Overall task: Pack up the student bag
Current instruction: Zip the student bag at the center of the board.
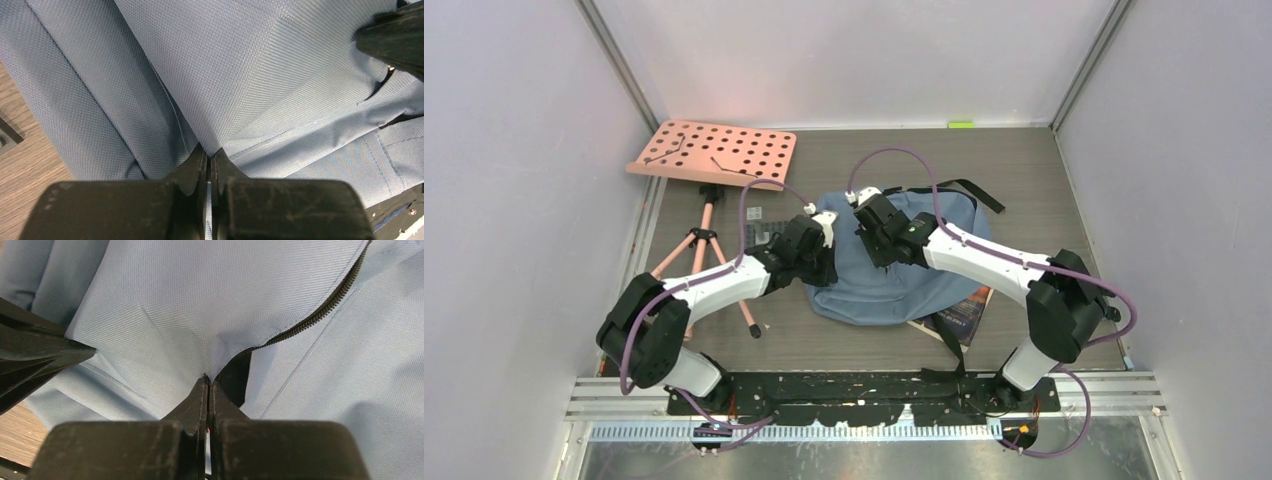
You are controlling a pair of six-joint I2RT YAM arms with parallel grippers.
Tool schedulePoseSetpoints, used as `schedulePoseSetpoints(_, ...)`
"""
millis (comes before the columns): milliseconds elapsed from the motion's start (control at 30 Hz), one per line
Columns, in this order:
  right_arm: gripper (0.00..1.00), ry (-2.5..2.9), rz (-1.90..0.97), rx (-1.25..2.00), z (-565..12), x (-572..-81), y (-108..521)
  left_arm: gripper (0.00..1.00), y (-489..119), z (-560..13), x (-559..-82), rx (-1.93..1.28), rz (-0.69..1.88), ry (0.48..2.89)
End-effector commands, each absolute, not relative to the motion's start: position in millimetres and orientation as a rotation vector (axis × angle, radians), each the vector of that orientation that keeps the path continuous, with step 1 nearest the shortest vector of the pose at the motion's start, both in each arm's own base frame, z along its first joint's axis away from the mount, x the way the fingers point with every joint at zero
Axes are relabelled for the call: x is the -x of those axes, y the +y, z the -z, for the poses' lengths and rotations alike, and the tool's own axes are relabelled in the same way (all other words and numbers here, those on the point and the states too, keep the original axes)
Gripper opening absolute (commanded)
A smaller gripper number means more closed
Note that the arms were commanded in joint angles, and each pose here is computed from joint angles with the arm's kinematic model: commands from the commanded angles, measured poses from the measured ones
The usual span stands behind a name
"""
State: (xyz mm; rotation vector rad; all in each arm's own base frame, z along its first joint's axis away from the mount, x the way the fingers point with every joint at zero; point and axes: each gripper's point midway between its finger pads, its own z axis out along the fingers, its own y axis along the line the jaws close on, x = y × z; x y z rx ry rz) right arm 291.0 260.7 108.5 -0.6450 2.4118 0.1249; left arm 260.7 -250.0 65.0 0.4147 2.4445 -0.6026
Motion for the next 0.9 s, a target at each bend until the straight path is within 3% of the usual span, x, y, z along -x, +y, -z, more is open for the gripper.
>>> schedulePoseSetpoints(0, 0.01, 2.262, -0.184, 0.476, -162, -306, 261, 0.0, -244, -58, -263, -0.412, 0.553, 2.445)
schedulePoseSetpoints(233, 0.01, 2.125, -0.1, 0.363, -210, -330, 243, 0.0, -232, -57, -263, -0.387, 0.491, 2.44)
schedulePoseSetpoints(500, 0.0, 2.157, -0.175, 0.298, -221, -352, 245, 0.0, -207, -43, -253, -0.34, 0.377, 2.478)
schedulePoseSetpoints(633, 0.01, 2.178, -0.441, 0.395, -239, -330, 272, 0.0, -204, -48, -254, -0.358, 0.361, 2.46)
schedulePoseSetpoints(867, 0.0, 2.251, -0.54, 0.417, -230, -297, 268, 0.0, -207, -64, -262, -0.369, 0.351, 2.431)
